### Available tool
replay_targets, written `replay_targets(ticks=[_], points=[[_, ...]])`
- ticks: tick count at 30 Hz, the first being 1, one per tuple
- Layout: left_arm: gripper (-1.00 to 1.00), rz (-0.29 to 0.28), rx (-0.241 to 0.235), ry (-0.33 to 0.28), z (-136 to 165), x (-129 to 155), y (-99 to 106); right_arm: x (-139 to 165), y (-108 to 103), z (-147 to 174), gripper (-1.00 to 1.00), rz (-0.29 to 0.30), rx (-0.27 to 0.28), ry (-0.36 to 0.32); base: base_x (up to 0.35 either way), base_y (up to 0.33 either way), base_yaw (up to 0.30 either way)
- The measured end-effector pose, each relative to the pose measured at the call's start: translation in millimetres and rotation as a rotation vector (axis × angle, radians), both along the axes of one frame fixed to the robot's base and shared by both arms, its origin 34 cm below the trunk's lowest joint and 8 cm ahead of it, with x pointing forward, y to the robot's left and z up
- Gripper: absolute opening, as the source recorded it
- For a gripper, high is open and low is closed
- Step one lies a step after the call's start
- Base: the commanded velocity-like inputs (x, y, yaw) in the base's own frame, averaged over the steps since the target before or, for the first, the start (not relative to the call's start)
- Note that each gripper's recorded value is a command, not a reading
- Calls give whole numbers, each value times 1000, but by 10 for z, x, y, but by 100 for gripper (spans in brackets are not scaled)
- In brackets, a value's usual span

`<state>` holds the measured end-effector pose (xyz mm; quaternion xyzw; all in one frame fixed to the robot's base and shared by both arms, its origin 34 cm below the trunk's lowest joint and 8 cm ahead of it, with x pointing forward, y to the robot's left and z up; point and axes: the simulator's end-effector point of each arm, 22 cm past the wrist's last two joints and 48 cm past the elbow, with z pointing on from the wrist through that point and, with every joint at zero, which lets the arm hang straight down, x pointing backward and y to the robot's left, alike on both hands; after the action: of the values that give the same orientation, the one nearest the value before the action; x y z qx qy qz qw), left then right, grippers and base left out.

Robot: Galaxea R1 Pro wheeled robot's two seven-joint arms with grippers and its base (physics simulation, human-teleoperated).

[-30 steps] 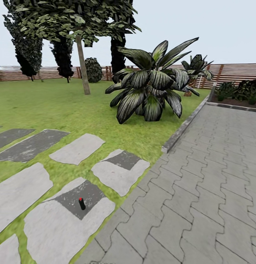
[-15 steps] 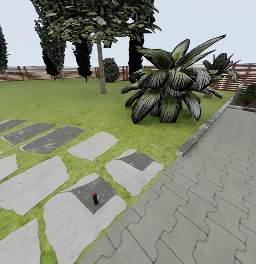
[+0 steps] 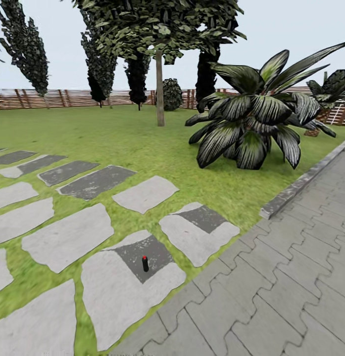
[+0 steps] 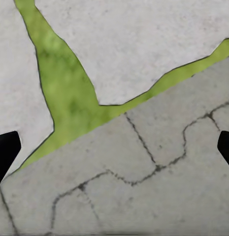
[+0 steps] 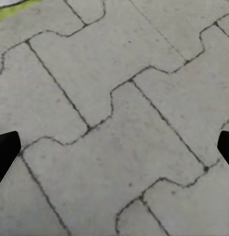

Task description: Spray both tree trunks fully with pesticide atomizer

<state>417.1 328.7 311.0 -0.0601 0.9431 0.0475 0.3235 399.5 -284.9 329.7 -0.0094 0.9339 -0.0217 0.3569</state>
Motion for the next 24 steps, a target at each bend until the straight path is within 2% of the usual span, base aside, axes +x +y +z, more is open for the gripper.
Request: replay_targets(ticks=[13, 24], points=[[100, 0, 0, -1, 2, 4, -1, 0, 2, 0, 100, 1, 1, 0, 5, 0, 278], [100, 1, 0, -1, 2, 4, 1, 1, 4, 1, 100, 1, 1, 0, 196, -135, 269]])
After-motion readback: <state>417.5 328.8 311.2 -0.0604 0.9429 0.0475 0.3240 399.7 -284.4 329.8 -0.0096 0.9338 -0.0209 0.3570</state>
